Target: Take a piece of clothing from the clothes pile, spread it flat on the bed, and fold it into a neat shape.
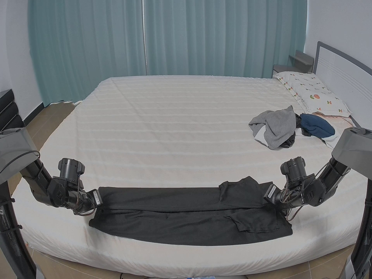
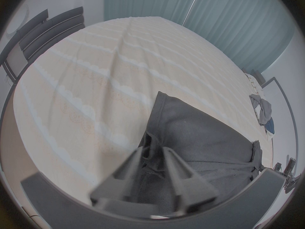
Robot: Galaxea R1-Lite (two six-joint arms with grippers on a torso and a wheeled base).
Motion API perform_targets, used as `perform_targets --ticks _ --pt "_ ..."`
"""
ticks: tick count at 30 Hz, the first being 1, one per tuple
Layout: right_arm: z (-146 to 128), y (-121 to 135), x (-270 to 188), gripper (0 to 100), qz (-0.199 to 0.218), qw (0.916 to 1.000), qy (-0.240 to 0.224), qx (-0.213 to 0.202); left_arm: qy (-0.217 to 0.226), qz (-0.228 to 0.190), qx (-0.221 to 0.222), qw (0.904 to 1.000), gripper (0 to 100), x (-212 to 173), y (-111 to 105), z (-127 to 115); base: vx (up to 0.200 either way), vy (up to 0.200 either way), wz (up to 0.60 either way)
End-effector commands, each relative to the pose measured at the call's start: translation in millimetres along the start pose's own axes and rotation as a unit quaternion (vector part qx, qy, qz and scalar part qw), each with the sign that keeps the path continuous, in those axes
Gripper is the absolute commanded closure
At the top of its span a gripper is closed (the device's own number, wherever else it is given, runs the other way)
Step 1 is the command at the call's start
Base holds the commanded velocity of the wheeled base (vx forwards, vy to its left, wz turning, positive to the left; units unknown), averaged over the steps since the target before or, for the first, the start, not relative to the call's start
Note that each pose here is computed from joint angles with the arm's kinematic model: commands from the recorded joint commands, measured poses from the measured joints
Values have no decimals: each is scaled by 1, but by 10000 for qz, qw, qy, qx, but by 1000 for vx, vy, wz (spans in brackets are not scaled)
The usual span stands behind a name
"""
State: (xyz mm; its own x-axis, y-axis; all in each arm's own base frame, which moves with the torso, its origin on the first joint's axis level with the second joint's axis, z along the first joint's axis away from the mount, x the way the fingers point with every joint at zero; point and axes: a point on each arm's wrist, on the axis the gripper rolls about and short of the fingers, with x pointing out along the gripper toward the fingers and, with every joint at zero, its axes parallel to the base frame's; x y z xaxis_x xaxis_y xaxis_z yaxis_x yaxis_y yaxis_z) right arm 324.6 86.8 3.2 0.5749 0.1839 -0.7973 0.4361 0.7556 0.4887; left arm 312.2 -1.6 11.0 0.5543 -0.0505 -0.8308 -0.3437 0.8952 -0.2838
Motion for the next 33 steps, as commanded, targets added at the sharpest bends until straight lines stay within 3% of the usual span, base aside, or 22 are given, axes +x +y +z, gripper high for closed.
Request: perform_targets --ticks 1,8,11,17,21,23,25,33 --pt "-2 0 -1 0 -4 10000 33 -25 -1 -6 10 10000 0 -2 0 -1 0 0 0" --pt "21 11 -33 0 412 9983 -387 103 -215 -60 -23 9997 0 -17 0 6 0 0 0" --pt "40 15 -51 0 687 9952 -655 223 -498 -172 -122 9985 0 -31 1 17 0 0 0" --pt "59 9 -50 0 953 9927 -589 455 -817 -424 -351 9951 0 -34 -1 41 0 0 0" --pt "60 4 -34 0 1017 9916 -341 722 -638 -660 -658 9936 0 -20 -5 51 0 0 0" --pt "60 4 -34 0 1017 9916 -341 722 -638 -660 -658 9936 0 -20 -5 51 0 0 0" --pt "59 -1 -20 0 958 9912 -277 873 -398 -614 -833 9938 0 12 -7 60 0 0 0" --pt "64 -13 -12 0 957 9889 -386 1074 -195 -597 -1148 9914 0 50 -13 61 0 0 0"
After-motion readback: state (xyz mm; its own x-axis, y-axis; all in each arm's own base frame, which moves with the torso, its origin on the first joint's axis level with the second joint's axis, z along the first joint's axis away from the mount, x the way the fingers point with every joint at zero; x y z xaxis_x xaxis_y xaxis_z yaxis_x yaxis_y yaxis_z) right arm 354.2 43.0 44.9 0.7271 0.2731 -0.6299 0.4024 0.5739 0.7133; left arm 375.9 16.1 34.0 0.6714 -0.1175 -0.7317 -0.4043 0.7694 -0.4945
